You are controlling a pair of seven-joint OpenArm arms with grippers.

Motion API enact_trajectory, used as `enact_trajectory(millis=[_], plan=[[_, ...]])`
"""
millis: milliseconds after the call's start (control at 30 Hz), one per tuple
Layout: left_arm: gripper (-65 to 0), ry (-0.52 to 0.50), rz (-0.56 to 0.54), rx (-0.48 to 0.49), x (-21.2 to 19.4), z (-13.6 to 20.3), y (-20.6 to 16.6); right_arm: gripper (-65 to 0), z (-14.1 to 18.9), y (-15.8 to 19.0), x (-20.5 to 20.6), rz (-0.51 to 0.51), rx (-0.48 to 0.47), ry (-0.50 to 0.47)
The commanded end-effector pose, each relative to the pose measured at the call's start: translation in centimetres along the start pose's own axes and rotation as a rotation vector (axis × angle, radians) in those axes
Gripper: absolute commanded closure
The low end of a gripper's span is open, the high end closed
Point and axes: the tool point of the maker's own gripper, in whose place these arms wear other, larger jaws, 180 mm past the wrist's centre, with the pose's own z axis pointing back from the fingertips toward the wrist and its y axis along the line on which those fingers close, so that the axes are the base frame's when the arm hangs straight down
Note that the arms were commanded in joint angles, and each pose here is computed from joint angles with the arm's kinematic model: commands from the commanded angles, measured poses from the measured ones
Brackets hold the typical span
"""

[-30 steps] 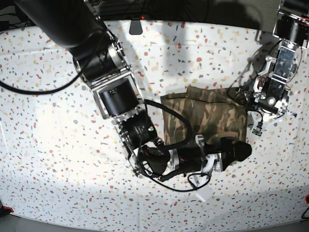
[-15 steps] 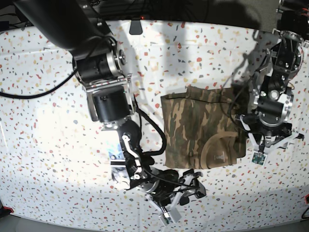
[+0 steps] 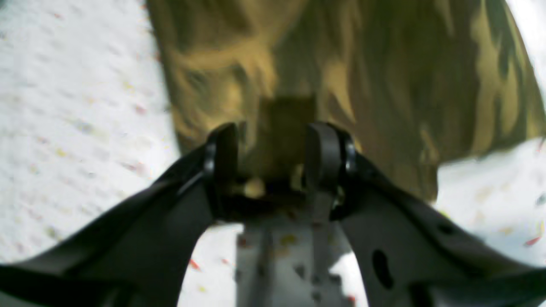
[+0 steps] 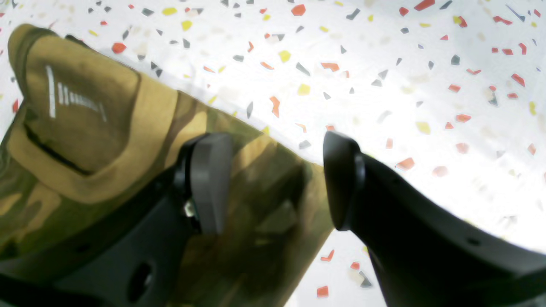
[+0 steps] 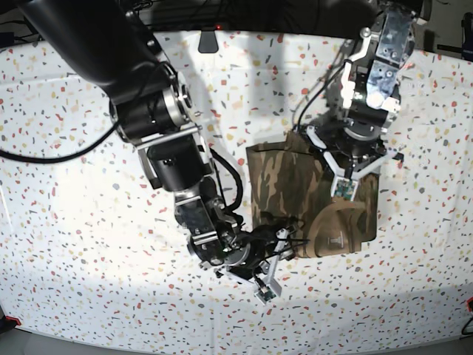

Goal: Fold the T-shirt properly
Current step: 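Fold the bundle over once more with both grippers and press it flat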

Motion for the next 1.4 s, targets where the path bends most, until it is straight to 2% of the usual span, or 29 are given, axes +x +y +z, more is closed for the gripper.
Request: enact_trajectory(millis=[0, 100, 233, 367, 500, 667, 800, 1067, 1200, 1367], plan=[[-24.5, -0.011, -0.009, 0.025, 0.3, -0.4, 0.8, -34.2, 0.1, 0.1, 1.8, 0.018, 0.013, -0.031], [-24.5, 0.018, -0.021, 0.034, -1.0, -1.4, 1.0, -34.2, 0.0, 2.0, -0.3, 0.008, 0.088, 0.01], [-24.5, 0.029, -0.047, 0.052, -1.7, -2.3, 1.4, -34.2, -0.1, 2.9, -2.1, -0.025, 0.111, 0.035], [-24.5, 0.049, -0.095, 0.099, -2.2, -3.6, 2.6, -34.2, 0.9, 3.8, -5.5, -0.122, 0.192, 0.112], [-24.5, 0.079, -0.131, 0.132, -2.5, -5.1, 4.2, -34.2, 2.8, 3.4, -8.3, -0.194, 0.197, 0.134], [-24.5, 0.059, -0.18, 0.142, -1.2, -5.7, 5.9, -34.1, 6.4, 4.5, -10.0, -0.222, 0.234, 0.09], [-24.5, 0.011, -0.199, 0.114, 0.7, -6.0, 5.8, -34.1, 8.9, 7.2, -10.4, -0.202, 0.282, 0.044], [-24.5, -0.042, -0.222, 0.085, 3.0, -6.1, 5.6, -34.1, 12.5, 13.1, -10.9, -0.281, 0.399, -0.016], [-24.5, -0.047, -0.224, 0.085, 3.2, -6.1, 5.6, -34.1, 13.8, 14.3, -10.2, -0.282, 0.419, -0.055], [-24.5, -0.053, -0.225, 0.091, 3.6, -6.1, 5.8, -34.1, 14.9, 14.6, -7.8, -0.234, 0.42, -0.12]])
